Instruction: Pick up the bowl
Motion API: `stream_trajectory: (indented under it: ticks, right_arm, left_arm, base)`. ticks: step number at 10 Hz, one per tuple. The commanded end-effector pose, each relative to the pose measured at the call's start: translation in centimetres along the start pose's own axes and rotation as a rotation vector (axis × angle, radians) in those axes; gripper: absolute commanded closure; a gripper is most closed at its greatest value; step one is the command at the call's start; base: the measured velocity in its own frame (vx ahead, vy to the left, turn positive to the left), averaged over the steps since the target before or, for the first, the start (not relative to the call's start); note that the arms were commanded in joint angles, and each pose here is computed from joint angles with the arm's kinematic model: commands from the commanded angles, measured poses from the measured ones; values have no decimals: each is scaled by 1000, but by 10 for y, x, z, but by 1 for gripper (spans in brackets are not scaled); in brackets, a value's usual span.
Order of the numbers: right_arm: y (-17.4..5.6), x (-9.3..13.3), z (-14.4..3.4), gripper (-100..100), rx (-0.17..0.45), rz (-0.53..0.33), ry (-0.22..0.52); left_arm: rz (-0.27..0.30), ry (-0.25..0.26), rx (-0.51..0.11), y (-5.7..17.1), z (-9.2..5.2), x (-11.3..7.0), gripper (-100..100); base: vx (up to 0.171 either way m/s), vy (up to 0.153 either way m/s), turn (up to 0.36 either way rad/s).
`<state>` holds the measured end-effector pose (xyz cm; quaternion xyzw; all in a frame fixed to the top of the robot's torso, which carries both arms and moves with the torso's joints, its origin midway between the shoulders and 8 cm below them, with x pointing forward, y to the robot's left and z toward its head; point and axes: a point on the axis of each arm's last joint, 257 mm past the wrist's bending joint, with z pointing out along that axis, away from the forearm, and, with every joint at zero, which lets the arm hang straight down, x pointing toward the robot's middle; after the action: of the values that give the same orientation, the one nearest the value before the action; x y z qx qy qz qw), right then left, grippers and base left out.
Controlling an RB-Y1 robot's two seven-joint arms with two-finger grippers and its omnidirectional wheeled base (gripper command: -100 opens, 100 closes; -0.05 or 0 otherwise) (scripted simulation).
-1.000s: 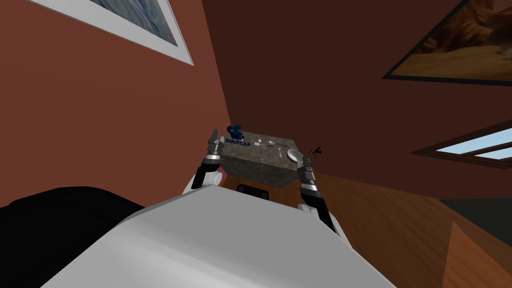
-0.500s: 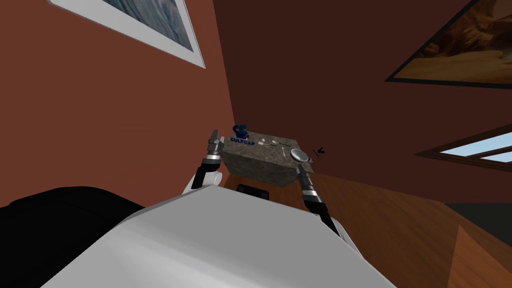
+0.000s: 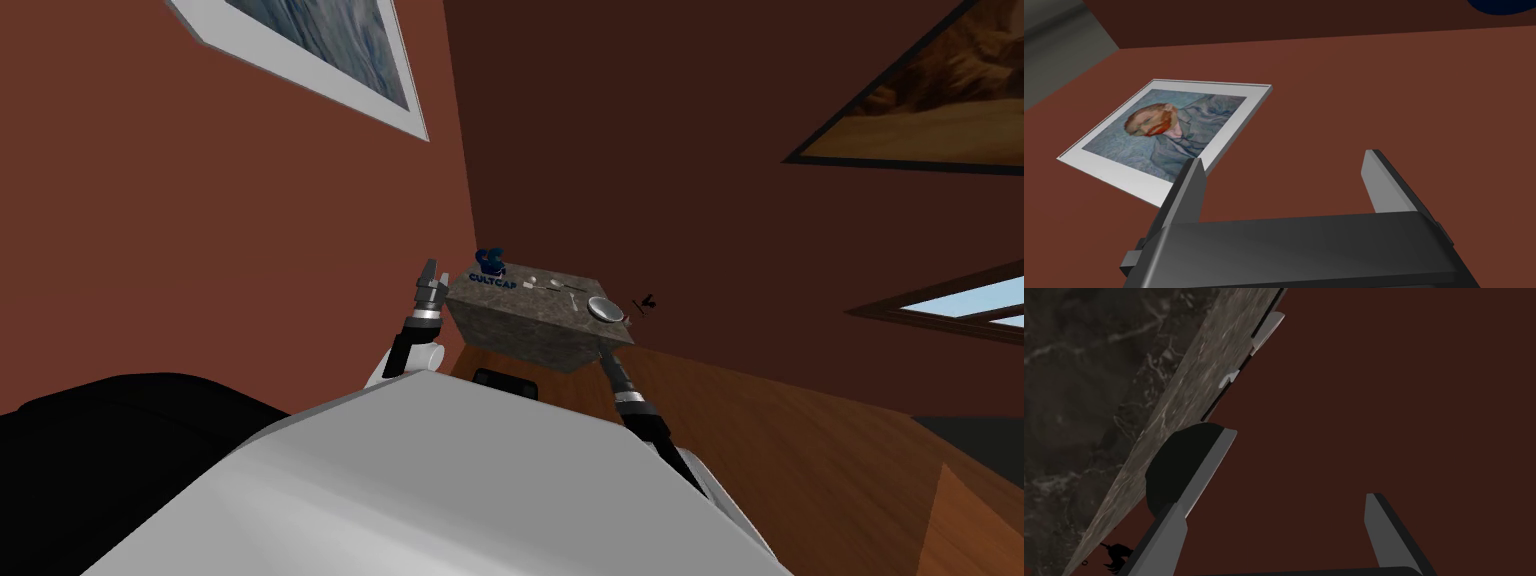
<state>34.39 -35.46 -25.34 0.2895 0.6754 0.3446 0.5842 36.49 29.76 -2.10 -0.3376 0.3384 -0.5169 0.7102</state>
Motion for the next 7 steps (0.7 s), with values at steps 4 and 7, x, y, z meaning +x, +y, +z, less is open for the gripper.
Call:
stream_trajectory:
  ticks: [4, 7]
  right_arm:
    - [-66, -3, -26, -100, 140, -156, 109]
    - [-91, -12, -39, -100, 189, -241, 165]
  left_arm:
    - [0, 0, 0, 0, 0, 0, 0]
    - [0, 0, 0, 0, 0, 0, 0]
  base:
    - [-58, 64, 48]
    - [-38, 55, 56]
